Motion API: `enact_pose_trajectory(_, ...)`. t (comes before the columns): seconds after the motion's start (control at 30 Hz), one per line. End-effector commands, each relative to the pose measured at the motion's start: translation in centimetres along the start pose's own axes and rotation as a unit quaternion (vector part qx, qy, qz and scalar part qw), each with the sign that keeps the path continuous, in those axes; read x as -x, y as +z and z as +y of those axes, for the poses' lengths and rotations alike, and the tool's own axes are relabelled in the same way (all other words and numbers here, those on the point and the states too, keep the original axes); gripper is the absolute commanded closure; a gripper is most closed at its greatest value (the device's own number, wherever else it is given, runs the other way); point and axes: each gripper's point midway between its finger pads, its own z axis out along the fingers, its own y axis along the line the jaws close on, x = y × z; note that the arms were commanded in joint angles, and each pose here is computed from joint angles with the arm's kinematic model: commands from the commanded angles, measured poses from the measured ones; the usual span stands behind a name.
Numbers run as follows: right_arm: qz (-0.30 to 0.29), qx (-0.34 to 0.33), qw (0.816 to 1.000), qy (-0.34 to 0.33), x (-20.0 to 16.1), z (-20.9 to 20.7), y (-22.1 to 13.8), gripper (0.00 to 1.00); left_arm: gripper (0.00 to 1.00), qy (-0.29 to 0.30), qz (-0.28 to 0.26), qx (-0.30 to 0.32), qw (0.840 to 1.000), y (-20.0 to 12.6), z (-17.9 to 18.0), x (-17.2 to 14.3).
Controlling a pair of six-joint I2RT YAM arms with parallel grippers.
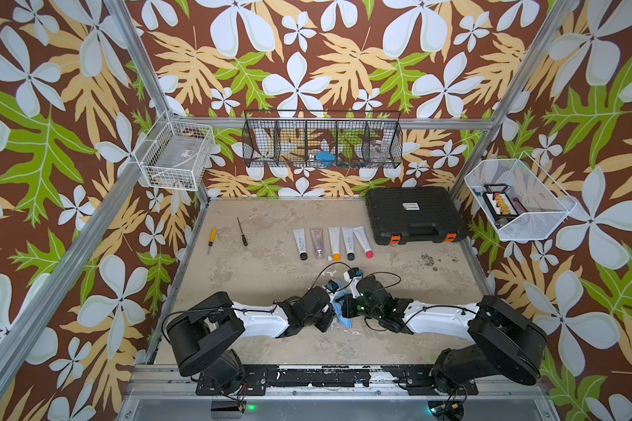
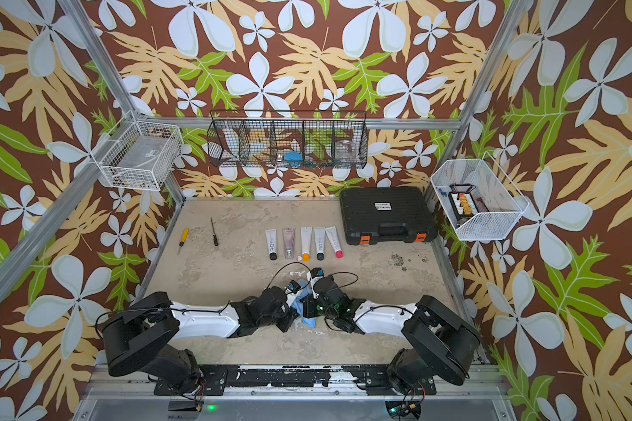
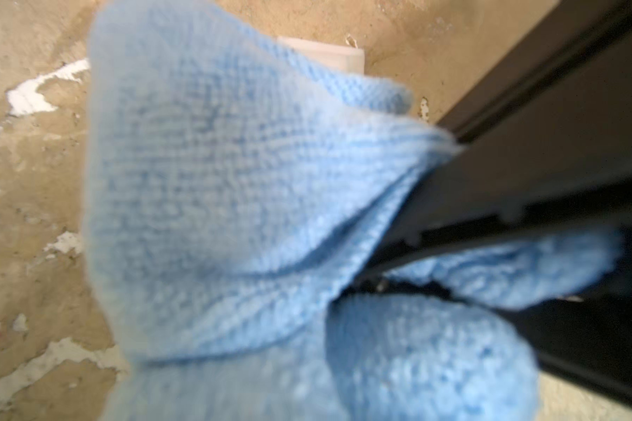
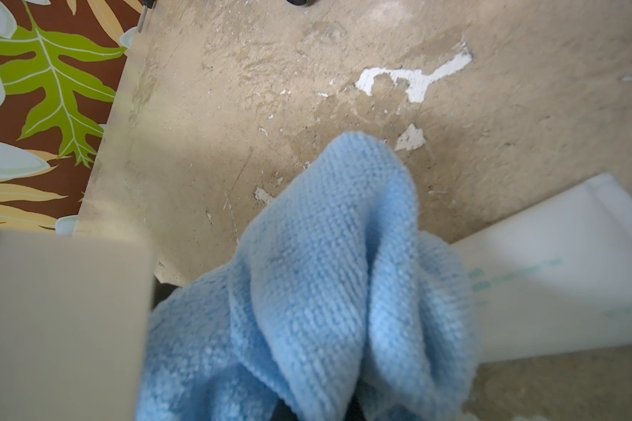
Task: Wipe the surface of the toothpaste tube
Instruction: Wipe the dirt from the toothpaste tube, then pick up the toothpaste from the center of the board.
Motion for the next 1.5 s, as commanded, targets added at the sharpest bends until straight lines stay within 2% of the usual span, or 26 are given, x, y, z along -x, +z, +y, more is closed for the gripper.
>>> enact_pose_trajectory(0.0, 0.037, -0.03, 0.999, -0.007, -1.7, -1.9, 0.3, 1.0, 0.95, 0.002, -0.017, -0.006, 1.0, -0.1, -0.3, 0.9)
enact_pose_trajectory(0.57, 0.013, -0.147, 0.989, 0.009, 2.3, -11.7, -1.1, 1.0, 0.97, 0.004, -0.013, -0.022, 1.0, -0.3, -0.8, 0.6)
enact_pose_trajectory(0.63, 0.026, -0.175, 0.984, 0.019, 2.7, -13.4, -1.4, 1.0, 0.97, 0.001, -0.017, -0.023, 1.0, -0.4, -0.8, 0.6)
enact_pose_trajectory(0.77, 0.014, -0.183, 0.982, 0.045, 4.5, -15.2, -2.7, 1.0, 0.97, -0.002, -0.021, -0.024, 0.999, -0.6, -0.8, 0.7)
enact_pose_trajectory(1.17, -0.1, -0.172, 0.98, 0.022, 15.3, -11.8, -10.1, 1.0, 1.0, -0.026, -0.016, 0.024, 0.999, -1.9, 1.0, 0.3)
enact_pose_trajectory(1.33, -0.145, -0.159, 0.976, 0.013, 17.2, -9.5, -13.4, 1.0, 1.0, -0.066, -0.025, 0.083, 0.994, -3.6, 3.4, 0.0)
enact_pose_trajectory(1.47, -0.176, -0.146, 0.973, 0.005, 17.8, -8.0, -15.6, 1.0, 1.0, -0.121, -0.051, 0.132, 0.983, -5.3, 6.1, 0.3)
